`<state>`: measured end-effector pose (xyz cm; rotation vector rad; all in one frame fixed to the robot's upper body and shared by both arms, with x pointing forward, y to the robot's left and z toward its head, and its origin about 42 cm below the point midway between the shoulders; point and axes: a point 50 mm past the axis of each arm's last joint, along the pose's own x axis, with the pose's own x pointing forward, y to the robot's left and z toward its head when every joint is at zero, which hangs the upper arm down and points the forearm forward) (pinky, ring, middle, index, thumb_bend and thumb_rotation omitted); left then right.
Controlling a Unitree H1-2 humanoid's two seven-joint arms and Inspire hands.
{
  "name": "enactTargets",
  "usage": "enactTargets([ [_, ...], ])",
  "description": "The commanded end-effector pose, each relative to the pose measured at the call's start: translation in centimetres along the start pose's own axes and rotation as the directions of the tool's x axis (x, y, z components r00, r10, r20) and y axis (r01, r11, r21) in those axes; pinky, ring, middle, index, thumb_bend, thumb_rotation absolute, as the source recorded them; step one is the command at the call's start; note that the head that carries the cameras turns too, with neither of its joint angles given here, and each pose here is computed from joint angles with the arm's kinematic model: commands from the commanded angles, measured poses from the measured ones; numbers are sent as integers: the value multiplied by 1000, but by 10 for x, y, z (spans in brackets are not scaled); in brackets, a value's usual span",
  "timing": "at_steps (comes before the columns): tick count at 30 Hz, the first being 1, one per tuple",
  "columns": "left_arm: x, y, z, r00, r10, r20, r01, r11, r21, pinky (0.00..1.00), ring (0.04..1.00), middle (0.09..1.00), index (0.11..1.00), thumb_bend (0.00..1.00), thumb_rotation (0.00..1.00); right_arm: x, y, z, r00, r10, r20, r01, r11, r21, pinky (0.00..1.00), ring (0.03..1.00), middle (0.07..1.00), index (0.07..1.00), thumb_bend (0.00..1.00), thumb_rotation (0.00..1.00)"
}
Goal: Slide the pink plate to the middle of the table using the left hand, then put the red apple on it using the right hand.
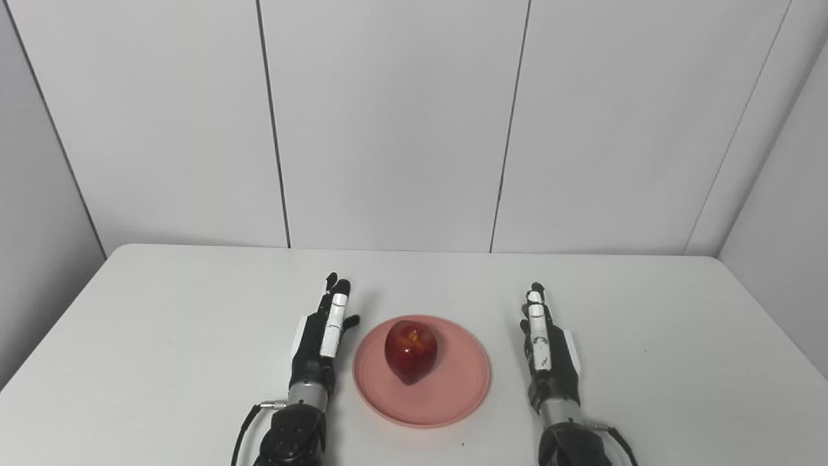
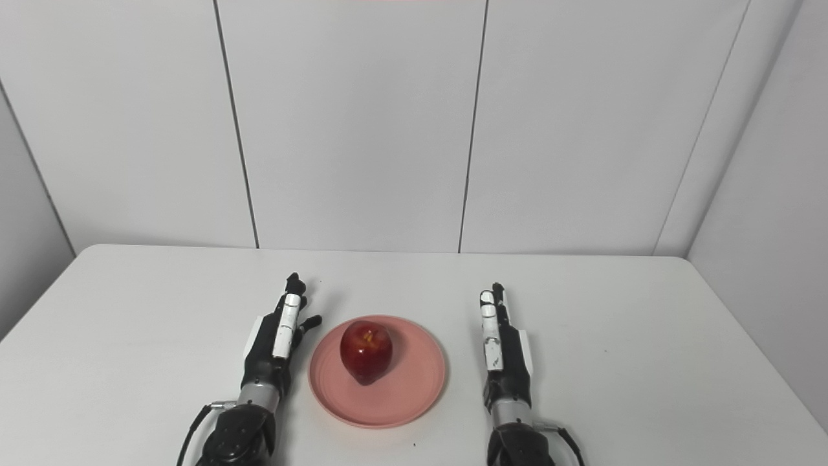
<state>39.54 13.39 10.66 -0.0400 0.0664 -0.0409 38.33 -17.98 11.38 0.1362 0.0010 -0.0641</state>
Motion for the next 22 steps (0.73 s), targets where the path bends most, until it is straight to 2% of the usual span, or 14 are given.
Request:
enactTargets([
  [1,-5,4,-9,999,32,-23,-33,999,-10,1000,1000,1000,1000,877,1000,8,9,10,999,46,-3,-46,999,11,1000,1000,1000,994,800,1000],
  [3,-6,2,-10,999,33,-18,-33,999,-22,1000,1000,1000,1000,911,1000,8,8,9,998,54,-14,-54,999,9,1000,1000,1000,995,812,1000],
  [11,-10,-2,-13,1000,25,-18,-25,999,-24,1000,1000,1000,1000,934,1000,9,7,10,997,64,-34,-63,998,13,1000,1000,998,995,816,1000],
  [22,-12,-2,-16,1000,14,-18,-14,1000,-11,1000,1000,1000,1000,895,1000,10,6,11,998,57,-40,-56,998,18,1000,1000,1000,996,833,1000],
])
